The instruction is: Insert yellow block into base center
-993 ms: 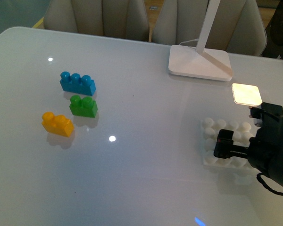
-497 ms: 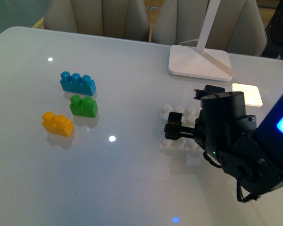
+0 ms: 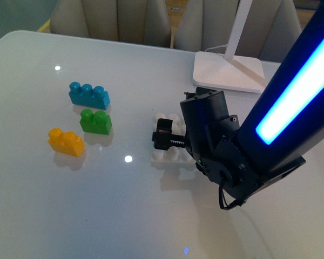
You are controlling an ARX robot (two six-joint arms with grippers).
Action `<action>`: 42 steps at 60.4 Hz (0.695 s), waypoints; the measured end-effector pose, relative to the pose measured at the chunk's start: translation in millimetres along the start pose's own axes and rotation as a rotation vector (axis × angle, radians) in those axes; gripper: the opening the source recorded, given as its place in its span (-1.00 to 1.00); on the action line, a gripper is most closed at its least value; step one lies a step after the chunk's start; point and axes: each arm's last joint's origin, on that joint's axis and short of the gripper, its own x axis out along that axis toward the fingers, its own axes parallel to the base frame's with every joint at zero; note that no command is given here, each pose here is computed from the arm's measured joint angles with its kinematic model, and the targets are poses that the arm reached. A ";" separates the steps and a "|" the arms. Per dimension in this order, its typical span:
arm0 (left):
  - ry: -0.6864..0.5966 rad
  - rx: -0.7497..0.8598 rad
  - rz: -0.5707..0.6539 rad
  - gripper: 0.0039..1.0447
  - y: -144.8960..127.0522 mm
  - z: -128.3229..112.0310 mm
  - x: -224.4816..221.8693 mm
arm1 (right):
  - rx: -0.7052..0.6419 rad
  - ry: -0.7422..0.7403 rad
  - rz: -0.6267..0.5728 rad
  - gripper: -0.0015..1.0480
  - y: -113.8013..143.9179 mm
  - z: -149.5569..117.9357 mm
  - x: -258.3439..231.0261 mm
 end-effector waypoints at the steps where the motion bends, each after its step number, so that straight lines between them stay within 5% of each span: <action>1: 0.000 0.000 0.000 0.86 0.0 0.0 0.0 | -0.001 0.001 0.004 0.83 2.7 0.0 0.5; 20: 0.000 0.000 0.000 0.86 0.0 0.0 0.0 | 0.017 0.006 0.044 0.83 39.2 -2.2 4.6; 42: 0.000 0.000 0.000 0.86 0.0 0.0 0.0 | 0.048 0.001 0.061 0.83 52.1 -0.2 7.1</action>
